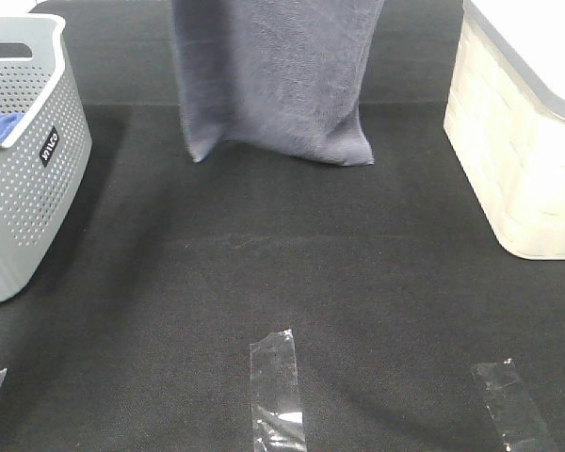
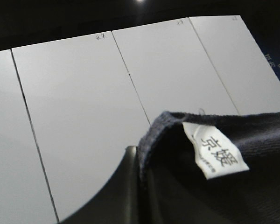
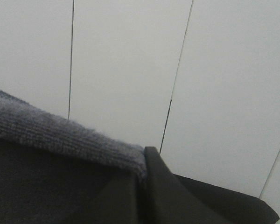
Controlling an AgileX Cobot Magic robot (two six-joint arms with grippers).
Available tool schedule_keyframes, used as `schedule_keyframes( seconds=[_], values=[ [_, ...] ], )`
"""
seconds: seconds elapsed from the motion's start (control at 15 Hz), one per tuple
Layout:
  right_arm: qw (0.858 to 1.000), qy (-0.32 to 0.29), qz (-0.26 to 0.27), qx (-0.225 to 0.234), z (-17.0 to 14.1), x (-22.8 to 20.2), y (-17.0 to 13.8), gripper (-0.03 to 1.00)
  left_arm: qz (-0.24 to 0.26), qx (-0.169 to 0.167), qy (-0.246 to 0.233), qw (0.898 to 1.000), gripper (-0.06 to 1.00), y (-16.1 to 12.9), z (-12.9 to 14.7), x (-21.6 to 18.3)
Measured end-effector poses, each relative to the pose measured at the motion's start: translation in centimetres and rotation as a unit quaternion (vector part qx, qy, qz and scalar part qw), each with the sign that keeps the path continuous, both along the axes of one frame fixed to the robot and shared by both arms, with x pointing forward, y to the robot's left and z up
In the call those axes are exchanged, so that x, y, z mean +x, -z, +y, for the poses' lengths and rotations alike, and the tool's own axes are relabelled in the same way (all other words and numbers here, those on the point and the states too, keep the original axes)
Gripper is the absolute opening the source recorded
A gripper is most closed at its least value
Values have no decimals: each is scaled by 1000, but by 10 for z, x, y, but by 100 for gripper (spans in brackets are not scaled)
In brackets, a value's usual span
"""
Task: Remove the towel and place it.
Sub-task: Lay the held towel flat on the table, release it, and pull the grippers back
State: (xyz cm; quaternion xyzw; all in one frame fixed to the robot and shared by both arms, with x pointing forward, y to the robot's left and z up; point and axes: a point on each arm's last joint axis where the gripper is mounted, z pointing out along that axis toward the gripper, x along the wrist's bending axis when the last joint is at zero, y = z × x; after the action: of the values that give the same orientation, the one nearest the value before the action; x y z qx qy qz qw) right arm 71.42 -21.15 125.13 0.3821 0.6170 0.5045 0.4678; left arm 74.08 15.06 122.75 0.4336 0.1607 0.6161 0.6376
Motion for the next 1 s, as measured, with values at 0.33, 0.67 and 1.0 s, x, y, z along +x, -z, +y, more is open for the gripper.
schedule_keyframes(
  seconds=[0.33, 0.67, 1.0],
  values=[
    [995, -22, 91, -17, 3, -4, 17, 0, 192, -6, -53, 980, 0, 33, 2, 18],
    [934, -69, 345, -61, 6, -29, 58, 0, 519, 32, -138, 843, 0, 69, -25, -19],
    [915, -38, 402, -1, 5, -41, 62, 0, 625, 65, -162, 761, 0, 72, -31, -51]
  ],
)
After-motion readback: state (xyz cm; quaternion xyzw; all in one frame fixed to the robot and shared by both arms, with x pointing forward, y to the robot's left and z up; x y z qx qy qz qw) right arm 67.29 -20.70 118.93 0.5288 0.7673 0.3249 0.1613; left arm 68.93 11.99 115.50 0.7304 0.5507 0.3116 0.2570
